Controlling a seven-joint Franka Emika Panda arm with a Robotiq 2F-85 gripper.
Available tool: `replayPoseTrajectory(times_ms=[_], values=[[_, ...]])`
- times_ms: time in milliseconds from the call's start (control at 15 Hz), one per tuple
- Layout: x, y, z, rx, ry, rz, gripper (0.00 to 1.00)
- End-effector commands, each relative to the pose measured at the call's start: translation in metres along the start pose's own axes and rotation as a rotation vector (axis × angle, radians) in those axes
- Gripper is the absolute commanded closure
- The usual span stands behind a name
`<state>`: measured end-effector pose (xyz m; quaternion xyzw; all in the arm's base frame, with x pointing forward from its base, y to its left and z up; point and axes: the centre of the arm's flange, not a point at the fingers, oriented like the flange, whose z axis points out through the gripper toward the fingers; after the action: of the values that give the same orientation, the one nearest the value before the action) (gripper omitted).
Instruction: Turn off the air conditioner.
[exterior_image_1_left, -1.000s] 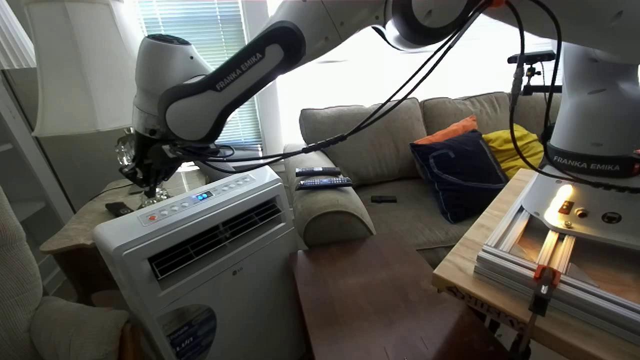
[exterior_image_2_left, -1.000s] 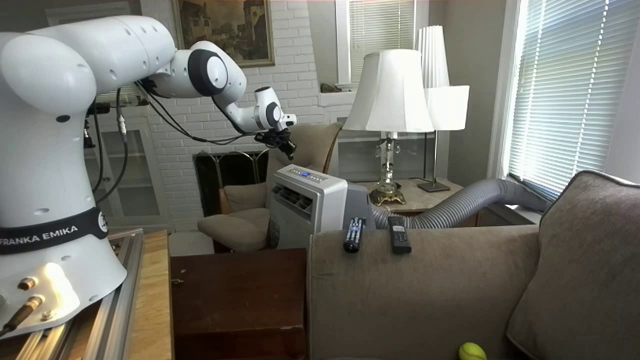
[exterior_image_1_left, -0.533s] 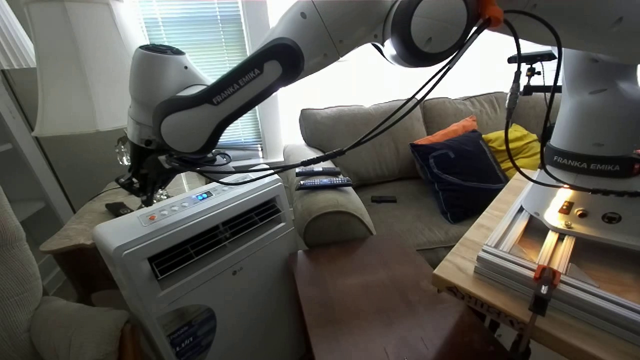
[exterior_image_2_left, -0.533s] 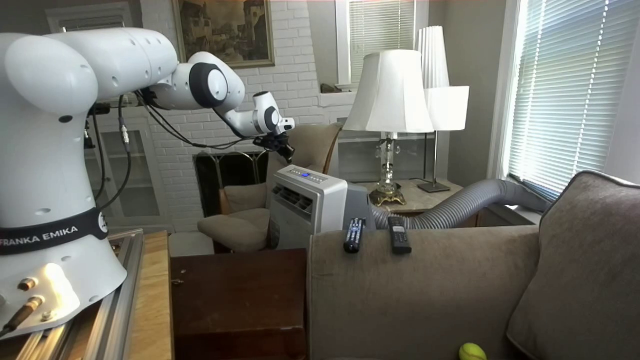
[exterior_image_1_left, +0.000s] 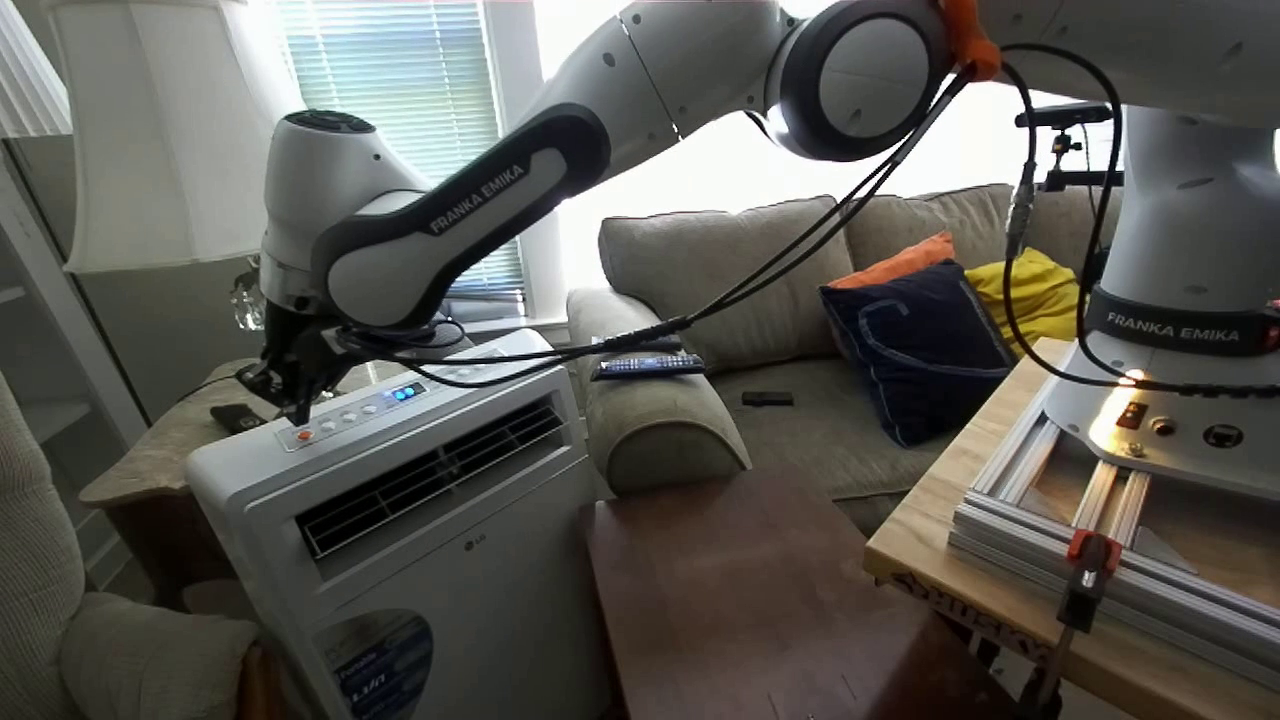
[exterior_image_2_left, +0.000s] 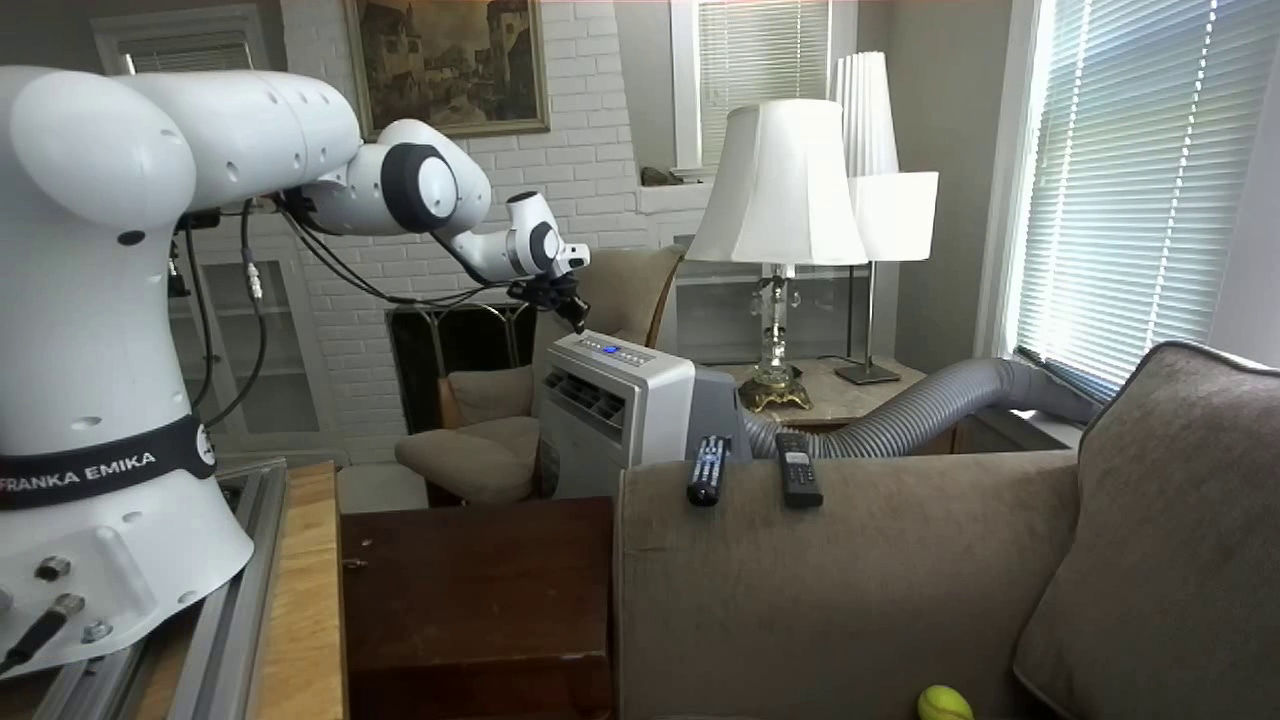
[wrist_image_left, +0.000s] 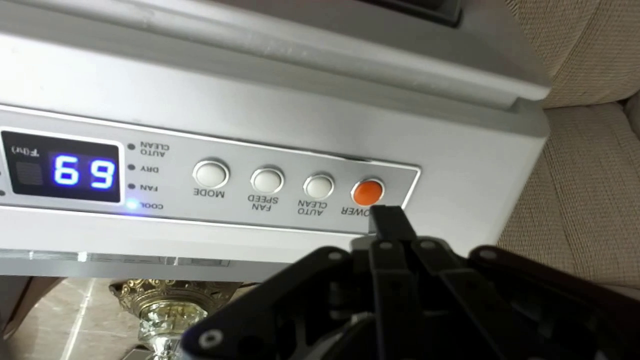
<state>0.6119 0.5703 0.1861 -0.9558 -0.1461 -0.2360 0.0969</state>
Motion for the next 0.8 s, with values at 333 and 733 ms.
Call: replayPoseTrajectory(times_ms=[333, 733], values=[[0.0184, -0.0145, 0.0238, -0.003, 0.02, -0.011, 1.0], [0.0162, -0.0122, 0.0294, -0.012, 0.018, -0.013, 1.0]])
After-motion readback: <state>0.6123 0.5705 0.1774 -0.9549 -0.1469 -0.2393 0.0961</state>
